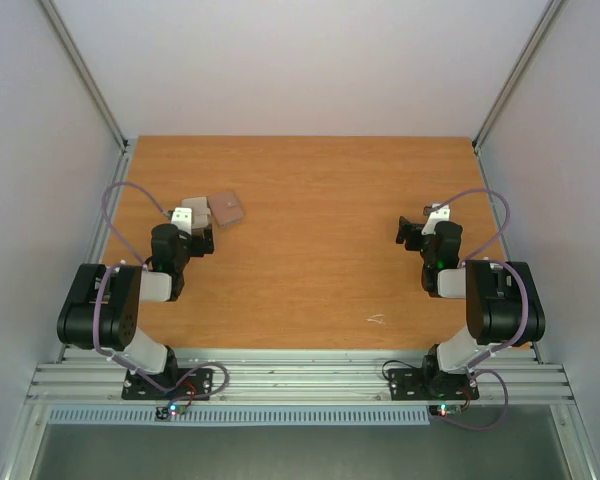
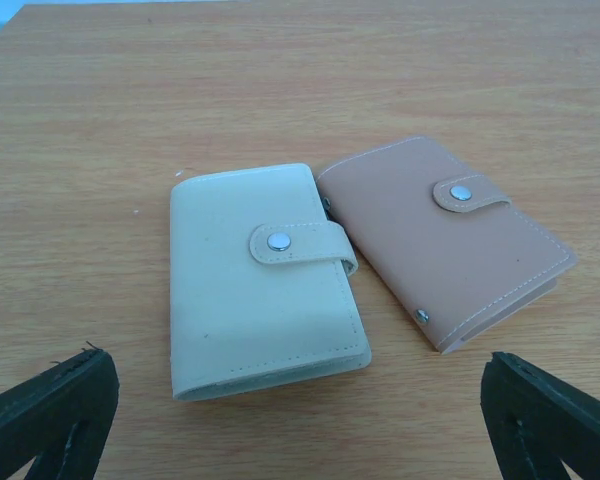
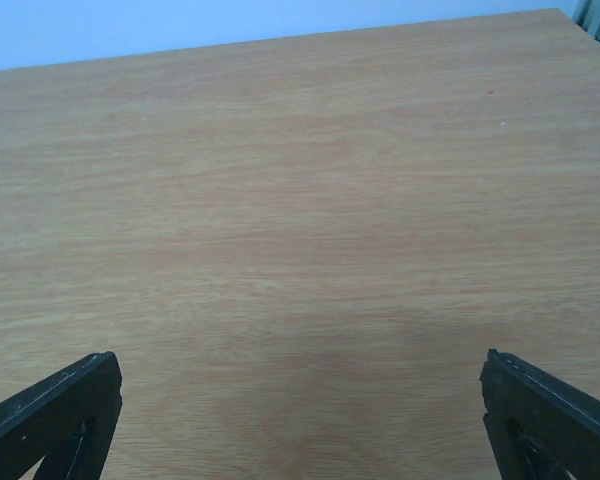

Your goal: Take the credit cards out of the card holder

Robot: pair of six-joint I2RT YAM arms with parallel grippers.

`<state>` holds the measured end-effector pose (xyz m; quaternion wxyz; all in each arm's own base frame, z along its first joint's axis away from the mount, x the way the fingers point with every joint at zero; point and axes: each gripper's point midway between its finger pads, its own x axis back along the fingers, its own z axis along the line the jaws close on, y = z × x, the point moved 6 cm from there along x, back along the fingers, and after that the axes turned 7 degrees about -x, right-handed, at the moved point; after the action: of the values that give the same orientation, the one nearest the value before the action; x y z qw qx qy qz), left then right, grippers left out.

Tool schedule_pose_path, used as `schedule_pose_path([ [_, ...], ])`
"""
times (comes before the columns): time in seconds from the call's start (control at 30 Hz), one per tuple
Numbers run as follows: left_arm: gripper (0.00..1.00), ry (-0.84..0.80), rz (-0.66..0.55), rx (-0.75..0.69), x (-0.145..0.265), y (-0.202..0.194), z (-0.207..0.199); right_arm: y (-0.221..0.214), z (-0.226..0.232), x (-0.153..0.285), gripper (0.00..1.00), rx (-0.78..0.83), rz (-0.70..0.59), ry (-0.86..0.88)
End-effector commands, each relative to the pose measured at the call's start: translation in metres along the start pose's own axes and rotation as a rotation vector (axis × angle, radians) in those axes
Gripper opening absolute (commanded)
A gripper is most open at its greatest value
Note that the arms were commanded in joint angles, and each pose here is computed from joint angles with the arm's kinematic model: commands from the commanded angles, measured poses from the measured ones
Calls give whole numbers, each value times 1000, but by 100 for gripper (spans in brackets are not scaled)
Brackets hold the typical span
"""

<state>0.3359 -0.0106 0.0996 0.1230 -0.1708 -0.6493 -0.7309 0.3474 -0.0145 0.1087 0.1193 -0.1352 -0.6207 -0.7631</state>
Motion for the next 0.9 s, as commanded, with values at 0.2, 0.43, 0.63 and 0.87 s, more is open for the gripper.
schedule_pose_path([
  [0.2,99,24,-112,-5,-1,22,4,11,-6,7,99,-16,-54,-70],
  [0.43,99,-33,-154,-30,7,37,-1,54,-3,41,99,-60,-185,-102],
  [0.63,99,-82,-56,-109,37,109,4,133,30,65,99,-106,-297,82],
  [0.87,99,-158,97,164,77,192,42,207,67,74,98,-116,-169,261],
])
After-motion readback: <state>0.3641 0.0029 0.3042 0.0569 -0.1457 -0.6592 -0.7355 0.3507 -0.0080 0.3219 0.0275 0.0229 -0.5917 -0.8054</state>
